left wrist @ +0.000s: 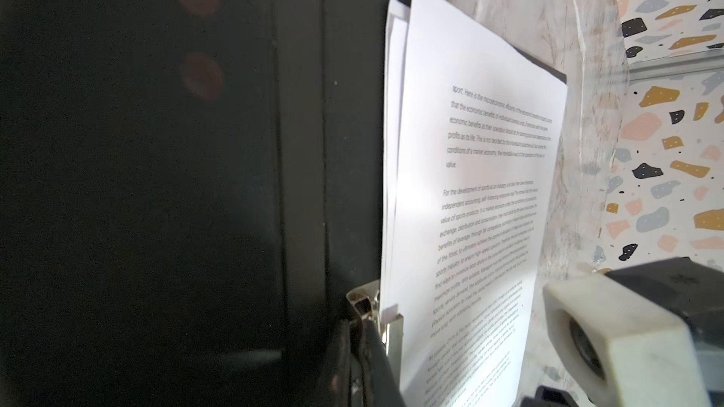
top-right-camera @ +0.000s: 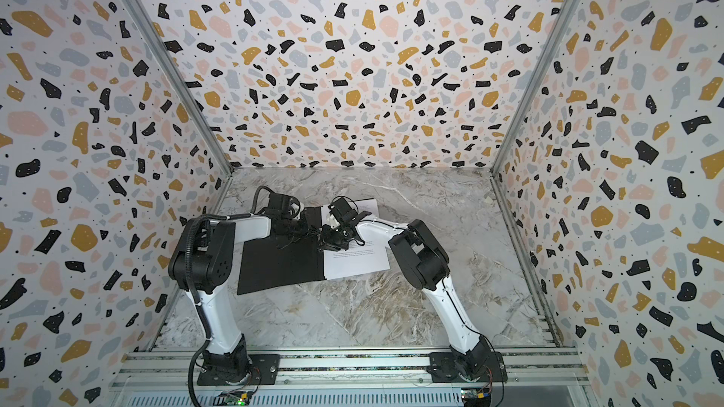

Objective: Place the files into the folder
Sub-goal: 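Press the clip lever with the right gripper to clamp the sheets, then withdraw both grippers from the clipped sheets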

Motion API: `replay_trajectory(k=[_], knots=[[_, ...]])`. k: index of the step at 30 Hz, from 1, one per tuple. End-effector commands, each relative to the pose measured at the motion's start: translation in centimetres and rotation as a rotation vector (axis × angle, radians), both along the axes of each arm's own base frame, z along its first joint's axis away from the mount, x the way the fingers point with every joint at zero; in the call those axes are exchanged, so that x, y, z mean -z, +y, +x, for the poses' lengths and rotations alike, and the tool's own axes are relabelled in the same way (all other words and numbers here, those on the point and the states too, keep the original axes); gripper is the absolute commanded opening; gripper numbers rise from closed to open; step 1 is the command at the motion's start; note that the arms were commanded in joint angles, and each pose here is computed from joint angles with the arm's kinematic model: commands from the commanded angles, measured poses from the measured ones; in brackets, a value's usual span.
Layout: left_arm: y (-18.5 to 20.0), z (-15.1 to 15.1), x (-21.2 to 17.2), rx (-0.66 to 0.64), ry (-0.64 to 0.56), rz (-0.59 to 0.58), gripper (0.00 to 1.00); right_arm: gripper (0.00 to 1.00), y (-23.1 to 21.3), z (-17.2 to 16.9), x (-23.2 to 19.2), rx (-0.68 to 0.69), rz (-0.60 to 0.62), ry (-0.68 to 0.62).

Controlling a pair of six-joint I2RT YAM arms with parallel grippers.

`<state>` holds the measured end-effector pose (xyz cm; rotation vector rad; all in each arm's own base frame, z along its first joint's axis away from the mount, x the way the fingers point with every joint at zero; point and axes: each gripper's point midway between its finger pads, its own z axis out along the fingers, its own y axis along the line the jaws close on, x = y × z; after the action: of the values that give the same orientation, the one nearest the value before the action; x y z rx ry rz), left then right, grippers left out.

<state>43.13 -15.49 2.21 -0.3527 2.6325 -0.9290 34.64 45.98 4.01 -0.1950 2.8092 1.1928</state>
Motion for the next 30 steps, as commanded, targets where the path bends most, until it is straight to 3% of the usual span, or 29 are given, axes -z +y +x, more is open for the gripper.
replay_trajectory(k=[1, 4, 10, 12, 15, 19, 22, 26, 30], knots=[[0.5, -0.4, 1.8, 0.003, 0.049, 0.056, 0.13, 0.37, -1.7, -1.1, 1.1, 0.039, -0.08, 0.039], [0.4, 0.2, 0.9, 0.021, 0.031, 0.065, 0.14, 0.4, -1.7, -0.1, -1.6, 0.053, -0.042, -0.014], [0.5, 0.6, 0.4, 0.041, 0.026, 0.084, 0.21, 0.45, -3.1, 0.4, -3.1, 0.059, -0.055, -0.029], [0.4, 0.9, -0.2, 0.053, 0.01, 0.087, 0.29, 0.47, -2.9, 0.4, -6.0, 0.052, 0.012, -0.089], [0.5, 1.3, -2.0, 0.081, -0.016, 0.103, 0.51, 0.54, -4.2, 0.6, -10.3, 0.062, 0.101, -0.199], [1.9, 2.6, -9.0, 0.062, -0.167, 0.141, 0.73, 0.76, -11.2, 2.7, -11.0, 0.152, 0.064, -0.333], [6.3, 1.7, -10.8, -0.005, -0.173, 0.238, 0.85, 0.85, -18.2, 4.6, -8.6, 0.215, -0.052, -0.363], [15.0, -1.8, -8.2, -0.147, -0.077, 0.402, 0.93, 0.91, -25.6, 5.6, -4.9, 0.263, -0.189, -0.356], [21.8, -5.9, -5.6, -0.295, 0.021, 0.547, 1.0, 0.92, -27.8, 5.4, -2.1, 0.256, -0.157, -0.312]])
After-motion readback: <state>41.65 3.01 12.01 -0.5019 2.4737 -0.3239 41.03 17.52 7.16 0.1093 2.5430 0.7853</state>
